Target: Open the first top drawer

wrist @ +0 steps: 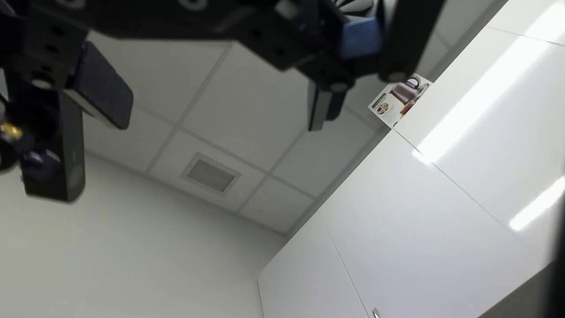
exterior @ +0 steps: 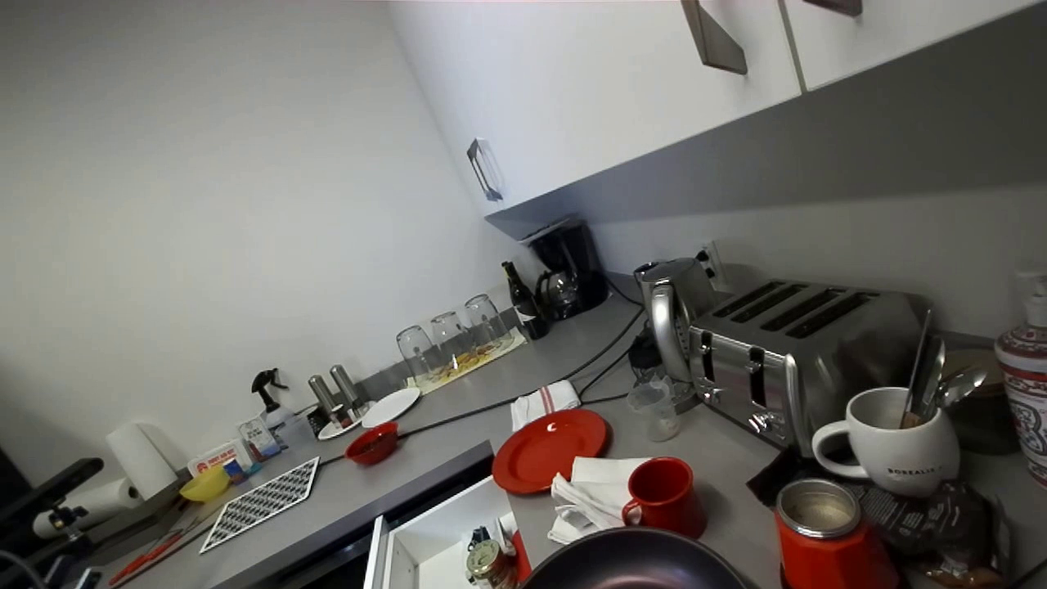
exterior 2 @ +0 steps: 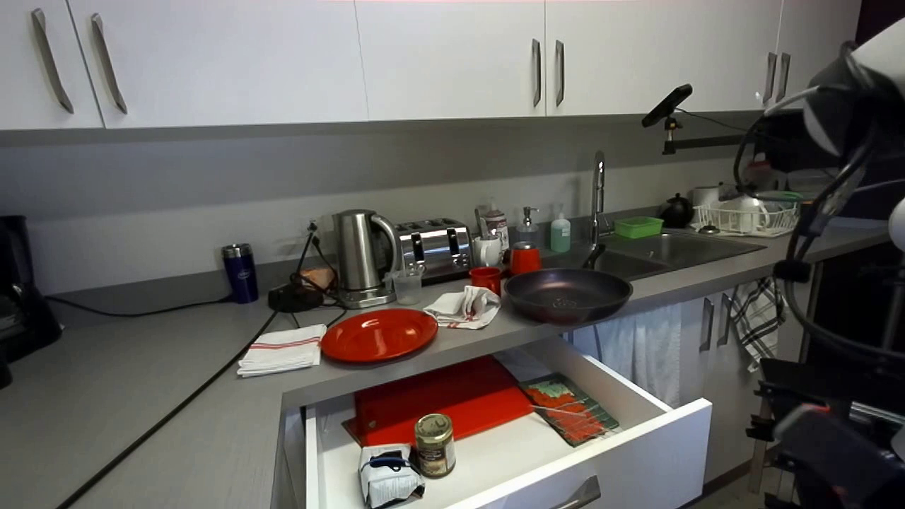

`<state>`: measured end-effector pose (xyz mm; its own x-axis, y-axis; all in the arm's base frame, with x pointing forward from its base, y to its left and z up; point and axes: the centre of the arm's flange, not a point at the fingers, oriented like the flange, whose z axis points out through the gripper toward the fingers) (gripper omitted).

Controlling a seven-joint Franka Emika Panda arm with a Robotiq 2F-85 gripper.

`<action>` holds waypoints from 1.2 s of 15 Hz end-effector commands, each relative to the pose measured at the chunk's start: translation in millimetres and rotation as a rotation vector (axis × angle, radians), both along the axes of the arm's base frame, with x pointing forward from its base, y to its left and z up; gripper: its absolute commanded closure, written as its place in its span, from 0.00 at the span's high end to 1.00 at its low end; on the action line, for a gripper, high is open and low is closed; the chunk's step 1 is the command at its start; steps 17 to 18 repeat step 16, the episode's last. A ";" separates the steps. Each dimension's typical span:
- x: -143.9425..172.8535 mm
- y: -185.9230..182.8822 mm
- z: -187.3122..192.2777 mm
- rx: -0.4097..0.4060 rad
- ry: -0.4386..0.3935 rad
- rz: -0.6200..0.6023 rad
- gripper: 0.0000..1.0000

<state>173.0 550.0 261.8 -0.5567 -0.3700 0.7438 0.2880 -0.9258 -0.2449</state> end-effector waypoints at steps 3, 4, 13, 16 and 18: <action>-24.4 -1.4 29.2 0.032 -0.006 0.043 1.00; -23.6 -4.2 29.8 0.029 -0.008 0.043 1.00; -18.5 -10.1 24.9 0.015 -0.006 0.036 1.00; -18.5 -10.1 24.9 0.015 -0.006 0.036 1.00; -18.5 -10.1 24.9 0.015 -0.006 0.036 1.00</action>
